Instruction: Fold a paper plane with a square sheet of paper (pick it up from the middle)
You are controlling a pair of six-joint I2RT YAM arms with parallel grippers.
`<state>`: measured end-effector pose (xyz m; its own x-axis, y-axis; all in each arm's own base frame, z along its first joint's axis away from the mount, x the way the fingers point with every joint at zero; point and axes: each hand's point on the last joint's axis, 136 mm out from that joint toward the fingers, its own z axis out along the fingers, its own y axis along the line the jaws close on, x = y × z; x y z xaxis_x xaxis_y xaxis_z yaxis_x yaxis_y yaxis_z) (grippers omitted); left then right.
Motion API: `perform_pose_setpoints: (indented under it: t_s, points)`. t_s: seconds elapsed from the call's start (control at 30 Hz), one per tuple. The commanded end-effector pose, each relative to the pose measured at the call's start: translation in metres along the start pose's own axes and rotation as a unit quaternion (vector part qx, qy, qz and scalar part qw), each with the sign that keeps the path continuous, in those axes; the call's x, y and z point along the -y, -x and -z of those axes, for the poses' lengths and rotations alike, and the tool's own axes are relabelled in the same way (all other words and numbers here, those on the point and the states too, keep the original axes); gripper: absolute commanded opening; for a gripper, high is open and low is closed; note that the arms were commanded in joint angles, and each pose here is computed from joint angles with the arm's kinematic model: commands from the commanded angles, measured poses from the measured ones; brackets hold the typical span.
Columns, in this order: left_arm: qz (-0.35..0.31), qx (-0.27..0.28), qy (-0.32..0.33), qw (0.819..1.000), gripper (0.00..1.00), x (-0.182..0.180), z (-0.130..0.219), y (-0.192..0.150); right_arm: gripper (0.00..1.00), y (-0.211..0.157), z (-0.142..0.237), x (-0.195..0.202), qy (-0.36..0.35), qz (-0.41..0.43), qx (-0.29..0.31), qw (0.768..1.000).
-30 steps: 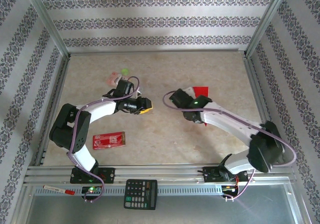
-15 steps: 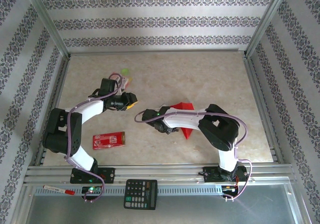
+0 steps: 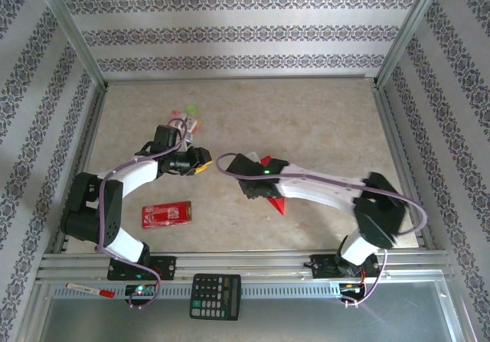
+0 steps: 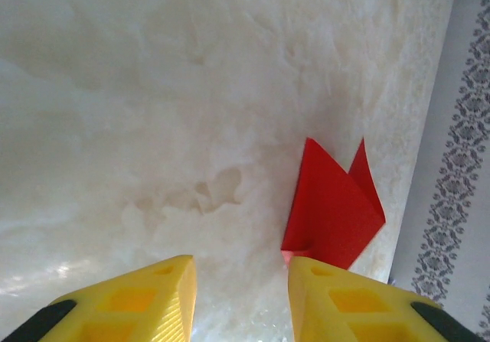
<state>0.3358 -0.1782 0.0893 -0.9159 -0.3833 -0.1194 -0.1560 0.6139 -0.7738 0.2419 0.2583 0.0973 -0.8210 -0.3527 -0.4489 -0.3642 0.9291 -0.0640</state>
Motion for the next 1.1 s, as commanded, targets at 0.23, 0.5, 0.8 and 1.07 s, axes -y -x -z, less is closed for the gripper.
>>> perform_pose_setpoints:
  t_s: [0.23, 0.5, 0.8, 1.07]
  points:
    - [-0.073, -0.095, -0.059, 0.991, 0.33, 0.074, -0.043, -0.067, 0.18, -0.026, -0.018, 0.047, 0.169, -0.165, -0.008, 0.972]
    - [-0.087, -0.13, -0.063, 0.986, 0.32, 0.094, -0.071, -0.089, 0.12, -0.039, -0.045, 0.038, 0.191, -0.193, -0.026, 0.962]
    - [-0.079, -0.15, -0.056, 0.984, 0.29, 0.09, -0.097, -0.089, 0.08, -0.042, -0.063, 0.026, 0.197, -0.218, -0.031, 0.956]
    - [-0.06, -0.162, -0.048, 0.984, 0.22, 0.077, -0.108, -0.09, 0.07, -0.046, -0.077, 0.013, 0.203, -0.254, -0.029, 0.945]
